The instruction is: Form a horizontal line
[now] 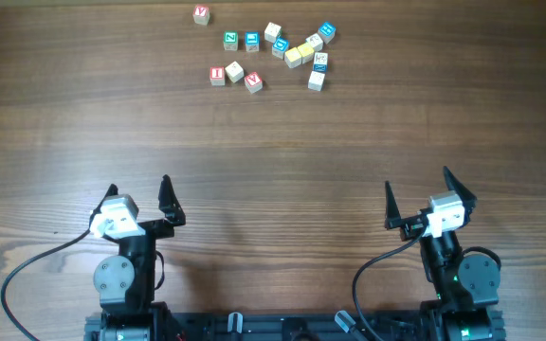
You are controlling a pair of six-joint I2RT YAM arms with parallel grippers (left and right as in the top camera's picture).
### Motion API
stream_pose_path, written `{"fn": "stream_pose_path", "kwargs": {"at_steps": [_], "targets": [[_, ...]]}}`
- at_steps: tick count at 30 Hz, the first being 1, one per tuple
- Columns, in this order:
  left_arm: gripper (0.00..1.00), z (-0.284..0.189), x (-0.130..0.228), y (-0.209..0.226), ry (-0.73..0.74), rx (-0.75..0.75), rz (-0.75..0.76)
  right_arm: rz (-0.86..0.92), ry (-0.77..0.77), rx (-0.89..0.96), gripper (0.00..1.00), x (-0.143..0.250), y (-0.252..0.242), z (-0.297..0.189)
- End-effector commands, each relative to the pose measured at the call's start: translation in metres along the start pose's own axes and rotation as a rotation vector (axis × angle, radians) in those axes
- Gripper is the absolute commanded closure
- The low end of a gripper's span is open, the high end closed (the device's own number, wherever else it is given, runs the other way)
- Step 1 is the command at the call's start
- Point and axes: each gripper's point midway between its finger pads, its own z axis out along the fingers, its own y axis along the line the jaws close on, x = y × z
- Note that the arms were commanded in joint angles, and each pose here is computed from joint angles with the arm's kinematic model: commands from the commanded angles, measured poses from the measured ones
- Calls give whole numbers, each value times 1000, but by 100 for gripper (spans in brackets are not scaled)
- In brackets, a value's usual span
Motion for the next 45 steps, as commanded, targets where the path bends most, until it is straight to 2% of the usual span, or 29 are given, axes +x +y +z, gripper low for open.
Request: {"fn": "stream_pose_path", "kwargs": {"at_steps": [1, 45], "targets": [[0, 0, 1, 0, -1, -1, 17, -3, -3, 20, 0, 1, -4, 0], [0, 0, 1, 0, -1, -1, 17, -3, -3, 20, 0, 1, -4, 0]]}}
